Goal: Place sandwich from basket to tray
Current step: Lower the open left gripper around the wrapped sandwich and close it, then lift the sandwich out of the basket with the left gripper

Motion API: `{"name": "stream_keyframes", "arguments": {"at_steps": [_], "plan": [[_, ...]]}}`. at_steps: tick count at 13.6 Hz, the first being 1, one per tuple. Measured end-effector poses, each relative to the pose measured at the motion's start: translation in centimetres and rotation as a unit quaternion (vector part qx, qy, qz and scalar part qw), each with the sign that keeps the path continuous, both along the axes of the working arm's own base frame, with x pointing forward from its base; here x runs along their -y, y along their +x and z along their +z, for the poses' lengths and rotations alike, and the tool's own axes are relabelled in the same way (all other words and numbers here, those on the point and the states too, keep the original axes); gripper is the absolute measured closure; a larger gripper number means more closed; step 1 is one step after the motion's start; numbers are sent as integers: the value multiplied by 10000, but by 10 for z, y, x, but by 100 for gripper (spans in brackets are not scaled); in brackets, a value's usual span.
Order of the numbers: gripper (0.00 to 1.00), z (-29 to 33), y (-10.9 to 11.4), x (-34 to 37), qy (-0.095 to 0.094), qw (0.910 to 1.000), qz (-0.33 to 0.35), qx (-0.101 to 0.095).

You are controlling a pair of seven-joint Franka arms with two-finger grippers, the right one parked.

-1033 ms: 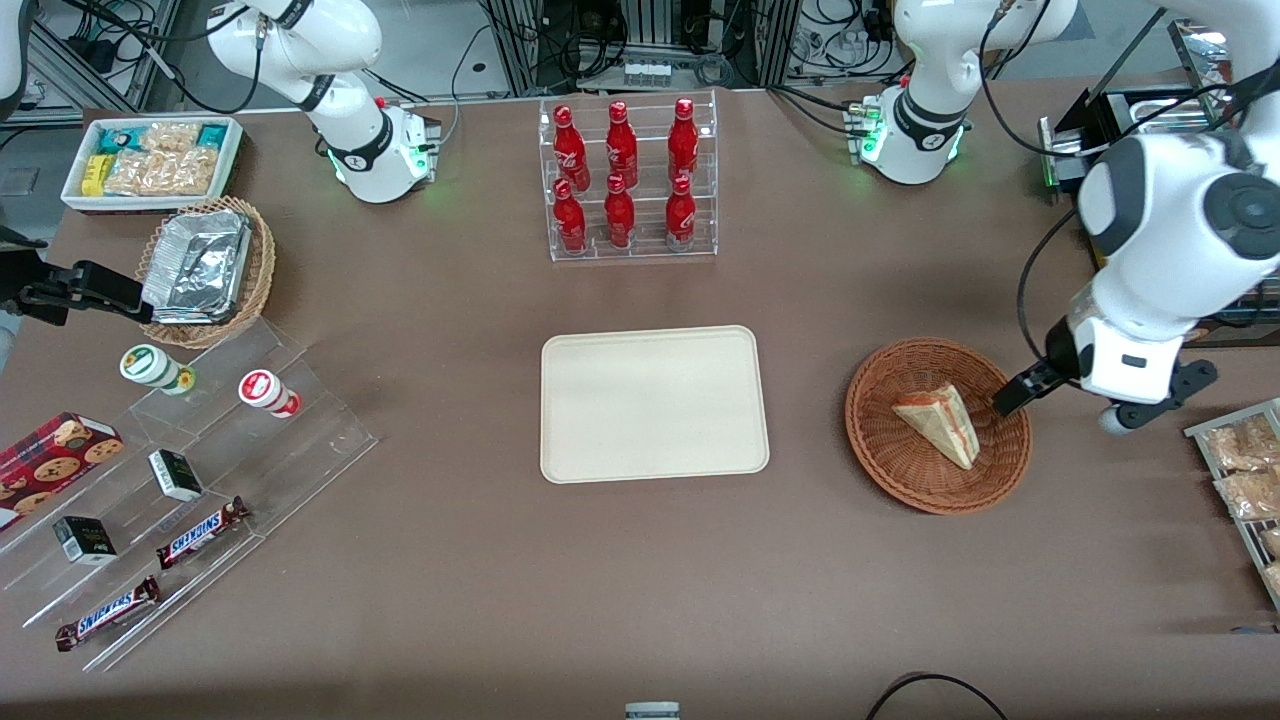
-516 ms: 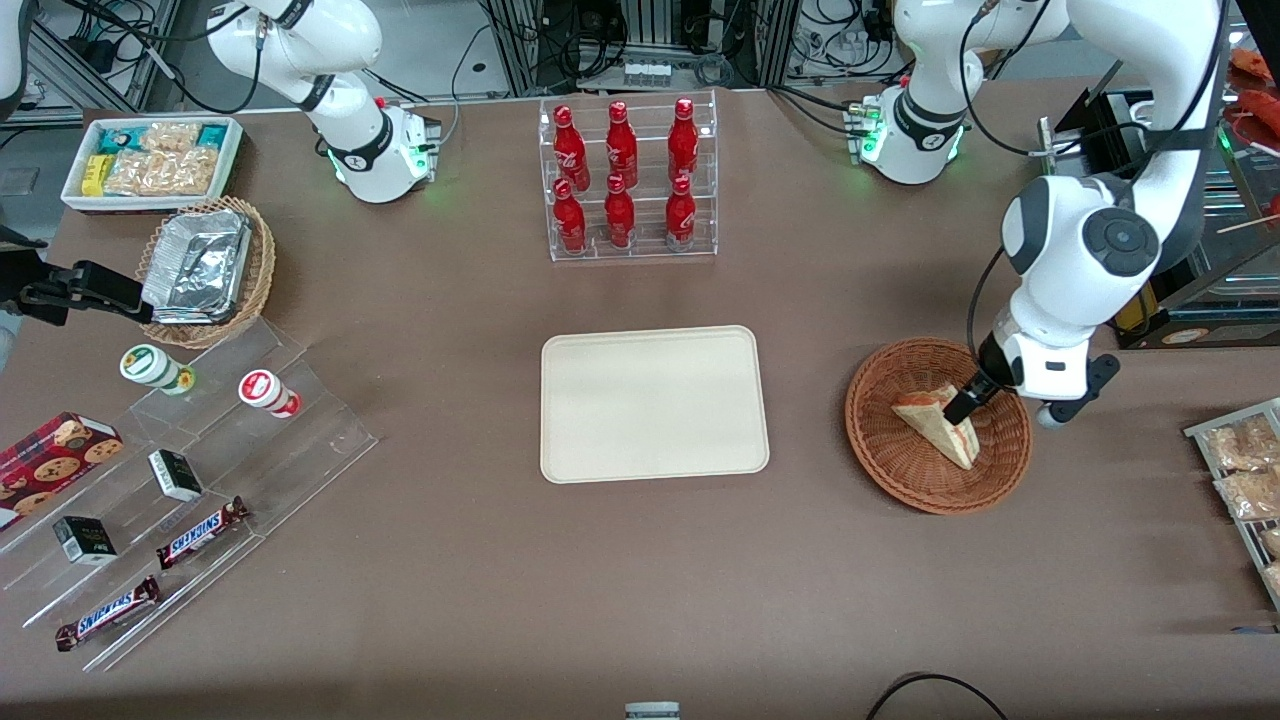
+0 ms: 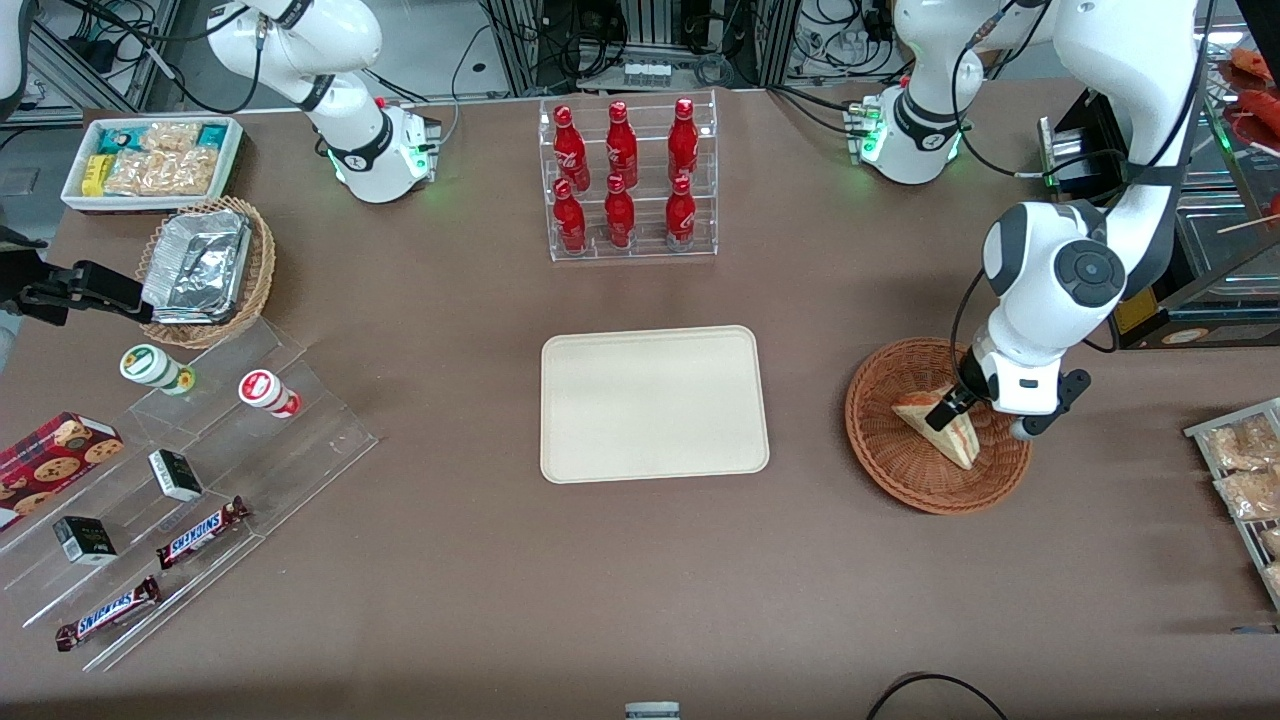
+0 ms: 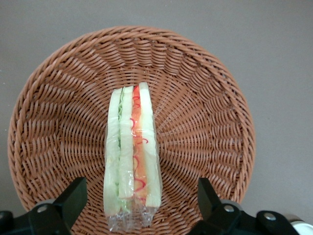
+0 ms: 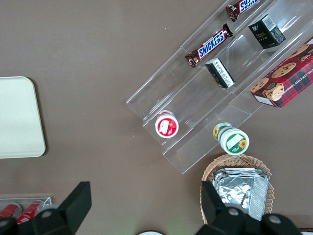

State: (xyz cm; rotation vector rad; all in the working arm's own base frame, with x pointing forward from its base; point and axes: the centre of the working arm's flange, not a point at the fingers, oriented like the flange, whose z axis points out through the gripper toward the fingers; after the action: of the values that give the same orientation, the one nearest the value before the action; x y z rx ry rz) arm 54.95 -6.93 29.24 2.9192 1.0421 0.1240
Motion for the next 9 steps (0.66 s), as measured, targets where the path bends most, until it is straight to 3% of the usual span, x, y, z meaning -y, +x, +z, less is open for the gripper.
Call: {"name": "stream_keyframes", "arguments": {"at_steps": [9], "plan": [[0, -41, -2, 0, -6, 9997, 11, -250]]}}
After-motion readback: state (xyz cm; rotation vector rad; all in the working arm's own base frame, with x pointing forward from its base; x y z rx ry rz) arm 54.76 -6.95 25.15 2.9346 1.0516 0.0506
